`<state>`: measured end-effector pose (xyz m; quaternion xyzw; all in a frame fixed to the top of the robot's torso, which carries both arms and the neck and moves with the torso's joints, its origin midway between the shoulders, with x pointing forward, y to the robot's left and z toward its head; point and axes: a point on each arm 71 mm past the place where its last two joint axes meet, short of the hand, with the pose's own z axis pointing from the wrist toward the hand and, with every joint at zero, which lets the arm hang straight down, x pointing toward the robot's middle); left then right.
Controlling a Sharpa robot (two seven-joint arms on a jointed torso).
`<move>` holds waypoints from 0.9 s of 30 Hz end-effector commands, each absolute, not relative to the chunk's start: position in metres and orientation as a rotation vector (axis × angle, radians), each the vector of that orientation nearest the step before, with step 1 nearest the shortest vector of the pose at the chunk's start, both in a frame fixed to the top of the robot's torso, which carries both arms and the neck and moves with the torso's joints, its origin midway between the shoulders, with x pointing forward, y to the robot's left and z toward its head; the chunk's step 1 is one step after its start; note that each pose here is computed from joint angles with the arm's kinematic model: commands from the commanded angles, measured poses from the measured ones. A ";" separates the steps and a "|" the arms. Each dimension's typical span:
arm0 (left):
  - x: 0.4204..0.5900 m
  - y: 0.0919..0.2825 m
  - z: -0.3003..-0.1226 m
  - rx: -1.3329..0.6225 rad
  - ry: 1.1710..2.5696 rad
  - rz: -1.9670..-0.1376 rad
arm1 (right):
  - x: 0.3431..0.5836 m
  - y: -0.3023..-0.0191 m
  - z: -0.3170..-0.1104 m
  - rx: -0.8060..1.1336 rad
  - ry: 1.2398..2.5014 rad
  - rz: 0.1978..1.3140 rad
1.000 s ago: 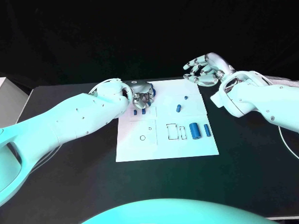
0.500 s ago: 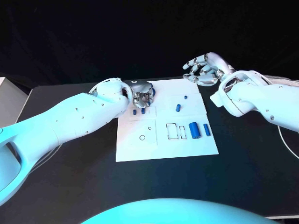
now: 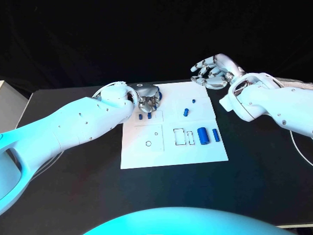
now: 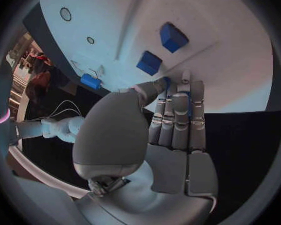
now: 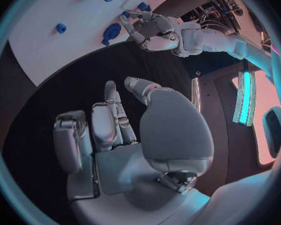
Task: Assemble the parts on the task board
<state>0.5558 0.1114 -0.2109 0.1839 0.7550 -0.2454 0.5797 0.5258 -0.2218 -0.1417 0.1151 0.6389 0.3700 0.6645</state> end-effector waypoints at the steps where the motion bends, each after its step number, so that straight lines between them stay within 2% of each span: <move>1: 0.554 0.113 -0.218 0.434 1.790 -0.565 | 0.525 -0.220 -0.141 0.250 1.441 0.845; 20: 0.549 0.116 -0.211 0.374 1.725 -0.650 | 0.525 -0.222 -0.141 0.250 1.440 0.844; 27: 0.546 0.121 -0.200 0.332 1.700 -0.694 | 0.525 -0.223 -0.141 0.252 1.439 0.842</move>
